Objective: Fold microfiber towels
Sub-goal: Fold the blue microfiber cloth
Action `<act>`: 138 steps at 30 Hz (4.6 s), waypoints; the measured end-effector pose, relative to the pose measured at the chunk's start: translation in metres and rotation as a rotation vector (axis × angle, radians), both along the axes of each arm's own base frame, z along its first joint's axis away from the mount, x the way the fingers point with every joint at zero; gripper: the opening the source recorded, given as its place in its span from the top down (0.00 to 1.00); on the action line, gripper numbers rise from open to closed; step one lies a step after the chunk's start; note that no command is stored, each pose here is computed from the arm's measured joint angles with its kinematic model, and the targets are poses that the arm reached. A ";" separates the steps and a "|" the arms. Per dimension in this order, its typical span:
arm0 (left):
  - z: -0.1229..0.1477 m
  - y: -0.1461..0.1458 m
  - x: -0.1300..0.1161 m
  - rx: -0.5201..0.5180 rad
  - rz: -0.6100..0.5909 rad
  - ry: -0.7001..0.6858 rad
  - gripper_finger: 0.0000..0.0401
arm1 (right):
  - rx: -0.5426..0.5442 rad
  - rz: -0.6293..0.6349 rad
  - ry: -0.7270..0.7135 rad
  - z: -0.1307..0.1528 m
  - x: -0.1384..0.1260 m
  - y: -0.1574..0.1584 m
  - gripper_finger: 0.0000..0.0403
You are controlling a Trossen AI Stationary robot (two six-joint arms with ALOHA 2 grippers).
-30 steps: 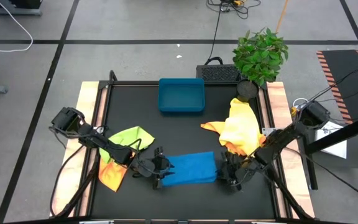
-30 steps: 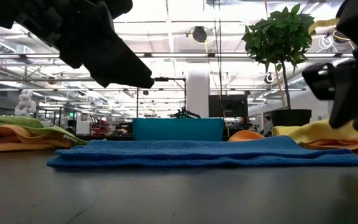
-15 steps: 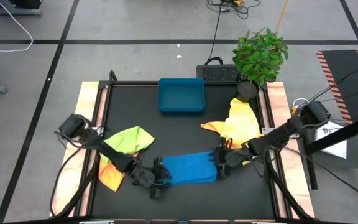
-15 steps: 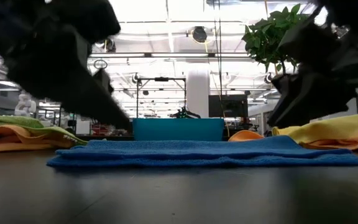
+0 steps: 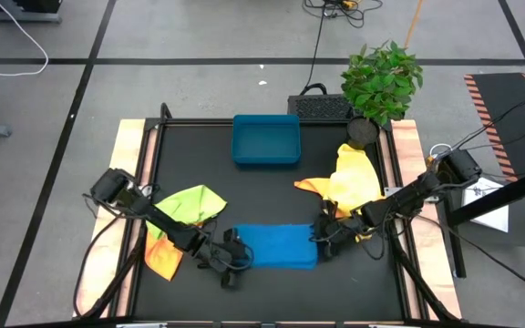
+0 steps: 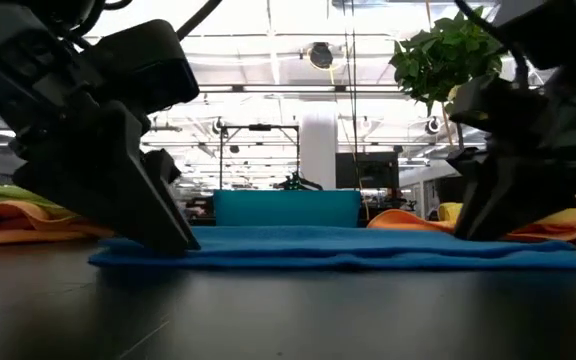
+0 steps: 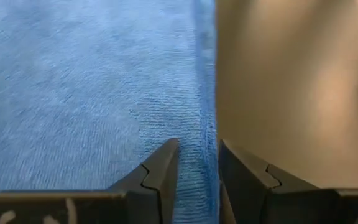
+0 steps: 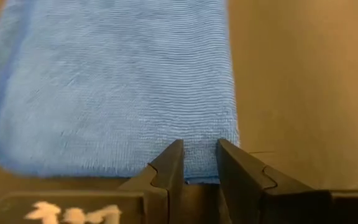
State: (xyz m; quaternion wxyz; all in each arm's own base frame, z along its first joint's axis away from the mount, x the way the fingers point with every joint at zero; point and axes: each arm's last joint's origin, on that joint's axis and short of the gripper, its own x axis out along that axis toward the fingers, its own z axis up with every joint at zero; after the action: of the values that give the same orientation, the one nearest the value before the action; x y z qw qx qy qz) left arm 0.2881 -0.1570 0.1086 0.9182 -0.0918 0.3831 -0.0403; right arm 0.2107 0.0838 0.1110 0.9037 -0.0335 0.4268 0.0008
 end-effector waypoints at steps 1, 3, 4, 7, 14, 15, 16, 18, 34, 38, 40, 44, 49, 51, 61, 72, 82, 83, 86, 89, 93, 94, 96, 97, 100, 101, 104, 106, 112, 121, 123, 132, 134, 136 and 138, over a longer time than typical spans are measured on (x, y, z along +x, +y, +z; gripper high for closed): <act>0.004 0.003 -0.002 0.016 0.005 0.020 0.69 | 0.006 0.002 0.002 0.000 -0.001 0.002 0.77; 0.009 0.011 -0.004 0.035 0.021 0.049 0.69 | 0.017 0.008 0.006 0.000 -0.003 0.006 0.77; 0.012 0.015 -0.006 0.052 0.032 0.070 0.69 | 0.024 0.013 0.007 0.000 -0.004 0.009 0.77; 0.021 0.028 -0.009 0.112 0.093 0.089 0.69 | 0.079 0.019 0.015 0.000 -0.008 0.017 0.77; 0.029 0.057 -0.004 0.223 0.174 0.089 0.69 | 0.229 0.045 -0.005 0.003 -0.016 0.041 0.77; 0.030 0.060 -0.003 0.221 0.176 0.087 0.69 | 0.267 0.074 -0.015 0.004 -0.016 0.046 0.77; 0.031 0.062 -0.001 0.199 0.174 0.079 0.69 | 0.304 0.107 -0.030 0.007 -0.016 0.050 0.77; 0.037 0.063 0.003 0.126 0.168 0.038 0.69 | 0.352 0.176 -0.073 0.012 -0.015 0.057 0.77; 0.030 0.028 0.006 -0.020 0.146 -0.049 0.69 | 0.199 0.161 -0.166 0.024 0.000 0.027 0.77; 0.010 0.028 0.004 -0.029 0.151 0.048 0.69 | 0.188 0.087 -0.041 0.015 -0.006 0.018 0.77; 0.007 0.030 0.005 -0.022 0.166 0.055 0.69 | 0.220 0.070 0.002 0.012 -0.009 0.019 0.77; 0.001 0.047 0.015 0.026 0.225 0.042 0.69 | 0.322 0.096 -0.004 0.010 -0.014 0.026 0.77; 0.001 0.078 0.024 0.082 0.251 0.052 0.69 | 0.447 0.111 -0.071 0.003 -0.022 0.035 0.77; 0.001 0.091 0.026 0.120 0.266 0.048 0.69 | 0.494 0.131 -0.123 0.001 -0.024 0.039 0.77; 0.009 0.129 0.027 0.059 0.258 0.103 0.69 | 0.458 0.187 -0.243 0.003 -0.016 0.035 0.77; 0.064 0.108 0.005 0.141 0.314 -0.019 0.69 | 0.445 -0.092 -0.416 0.021 0.021 -0.054 0.74; 0.036 0.098 0.032 0.062 0.349 -0.138 0.69 | 0.389 -0.080 -0.427 0.026 0.045 -0.083 0.54; 0.032 0.099 0.037 0.031 0.321 -0.163 0.69 | 0.379 -0.082 -0.428 0.026 0.045 -0.085 0.53; 0.022 0.097 0.053 -0.074 0.219 -0.237 0.69 | 0.374 -0.106 -0.421 0.024 0.044 -0.090 0.51; 0.015 0.085 0.060 -0.091 0.160 -0.248 0.69 | 0.380 -0.134 -0.395 0.022 0.043 -0.093 0.50; 0.007 0.058 0.075 -0.066 0.071 -0.253 0.69 | 0.379 -0.143 -0.362 0.019 0.041 -0.094 0.50; 0.006 0.049 0.080 -0.058 0.042 -0.260 0.69 | 0.378 -0.144 -0.353 0.018 0.041 -0.094 0.50; 0.005 0.030 0.087 -0.023 -0.020 -0.239 0.69 | 0.373 -0.140 -0.351 0.017 0.040 -0.094 0.50; 0.006 0.020 0.093 -0.006 -0.039 -0.240 0.69 | 0.371 -0.137 -0.350 0.017 0.040 -0.093 0.50; 0.004 0.003 0.099 0.112 -0.037 -0.143 0.69 | 0.370 -0.129 -0.357 0.018 0.041 -0.092 0.50; 0.002 -0.001 0.105 0.132 -0.033 -0.126 0.69 | 0.372 -0.127 -0.356 0.018 0.041 -0.092 0.50; 0.001 -0.005 0.106 0.190 -0.037 -0.022 0.69 | 0.376 -0.130 -0.360 0.019 0.041 -0.092 0.50; -0.002 -0.008 0.105 0.188 -0.056 0.017 0.69 | 0.382 -0.136 -0.355 0.018 0.041 -0.092 0.50; 0.007 -0.021 0.082 0.203 -0.154 0.176 0.69 | 0.390 -0.141 -0.354 0.018 0.041 -0.092 0.50; 0.087 -0.038 0.036 0.275 -0.094 0.085 0.69 | 0.471 -0.182 -0.469 0.025 0.050 -0.092 0.50; 0.103 -0.036 0.021 0.330 -0.031 -0.003 0.69 | 0.477 -0.174 -0.463 0.026 0.056 -0.090 0.50; 0.064 0.017 -0.030 0.132 0.198 -0.166 0.69 | 0.441 -0.341 -0.396 0.008 0.091 -0.103 0.50; 0.061 0.025 -0.036 0.063 0.229 -0.255 0.69 | 0.452 -0.377 -0.361 0.000 0.097 -0.108 0.50; 0.056 0.035 -0.044 0.014 0.253 -0.308 0.69 | 0.459 -0.398 -0.356 -0.006 0.111 -0.114 0.50; 0.047 0.043 -0.048 0.008 0.266 -0.314 0.69 | 0.455 -0.414 -0.327 -0.010 0.117 -0.117 0.50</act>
State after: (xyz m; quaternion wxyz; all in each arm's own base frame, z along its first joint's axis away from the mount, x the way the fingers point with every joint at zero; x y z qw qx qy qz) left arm 0.2402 -0.1144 0.1552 0.9643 -0.1304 0.2199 0.0689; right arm 0.3277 -0.0337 0.1012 0.9256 0.2564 0.2628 -0.0926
